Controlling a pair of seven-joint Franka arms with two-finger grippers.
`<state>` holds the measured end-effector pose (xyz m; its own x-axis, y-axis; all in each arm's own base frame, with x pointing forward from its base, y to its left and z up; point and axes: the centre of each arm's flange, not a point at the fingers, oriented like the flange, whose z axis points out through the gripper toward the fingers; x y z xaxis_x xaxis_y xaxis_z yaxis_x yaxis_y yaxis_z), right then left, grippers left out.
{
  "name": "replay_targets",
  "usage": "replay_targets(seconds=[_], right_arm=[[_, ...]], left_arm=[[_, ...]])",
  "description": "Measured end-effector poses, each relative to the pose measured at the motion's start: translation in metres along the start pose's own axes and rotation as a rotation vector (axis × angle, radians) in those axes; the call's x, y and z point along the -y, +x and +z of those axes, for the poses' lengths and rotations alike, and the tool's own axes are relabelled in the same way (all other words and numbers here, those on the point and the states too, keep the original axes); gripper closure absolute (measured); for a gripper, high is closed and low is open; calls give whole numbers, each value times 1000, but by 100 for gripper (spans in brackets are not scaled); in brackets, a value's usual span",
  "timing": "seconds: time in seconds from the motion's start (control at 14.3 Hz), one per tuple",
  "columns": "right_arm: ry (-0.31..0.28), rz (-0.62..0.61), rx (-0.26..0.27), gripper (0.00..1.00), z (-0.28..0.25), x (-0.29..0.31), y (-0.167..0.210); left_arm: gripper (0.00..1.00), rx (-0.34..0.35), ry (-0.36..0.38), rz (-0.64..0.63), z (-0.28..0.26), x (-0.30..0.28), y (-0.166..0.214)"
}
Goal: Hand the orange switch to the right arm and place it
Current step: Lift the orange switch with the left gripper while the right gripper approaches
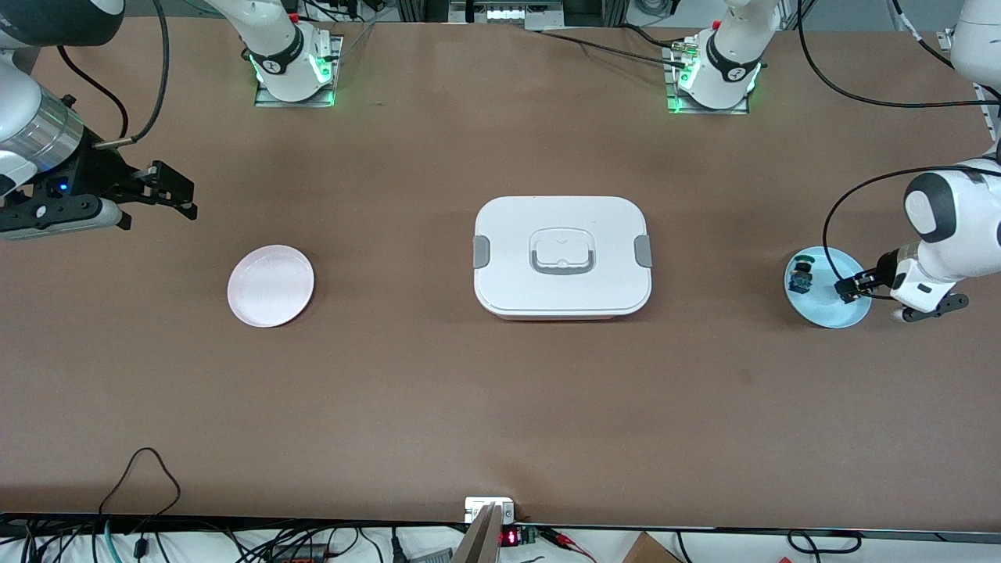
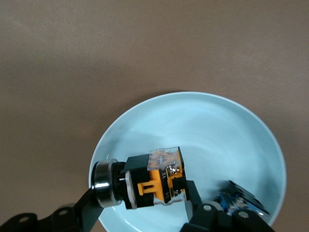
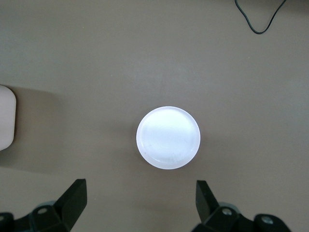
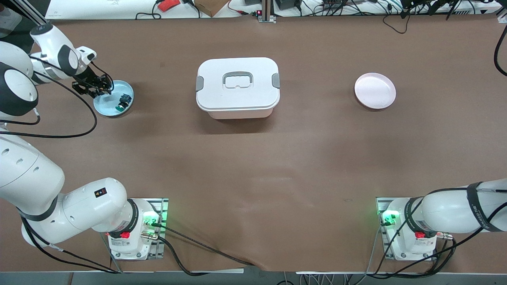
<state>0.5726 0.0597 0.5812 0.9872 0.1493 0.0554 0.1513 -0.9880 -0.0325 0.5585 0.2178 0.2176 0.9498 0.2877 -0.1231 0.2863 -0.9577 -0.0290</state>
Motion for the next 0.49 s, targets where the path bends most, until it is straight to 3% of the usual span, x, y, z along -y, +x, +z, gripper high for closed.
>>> replay_targets(seconds=[0.14, 0.28, 0.49], right_arm=[[0, 0, 0, 0, 0, 0, 0], [1, 0, 1, 0, 1, 0, 0], [0, -3, -32, 0, 1, 1, 6]], left_arm=[[28, 32, -2, 25, -26, -15, 9], [28, 109, -4, 62, -57, -37, 13], [28, 197, -11, 146, -100, -86, 11]])
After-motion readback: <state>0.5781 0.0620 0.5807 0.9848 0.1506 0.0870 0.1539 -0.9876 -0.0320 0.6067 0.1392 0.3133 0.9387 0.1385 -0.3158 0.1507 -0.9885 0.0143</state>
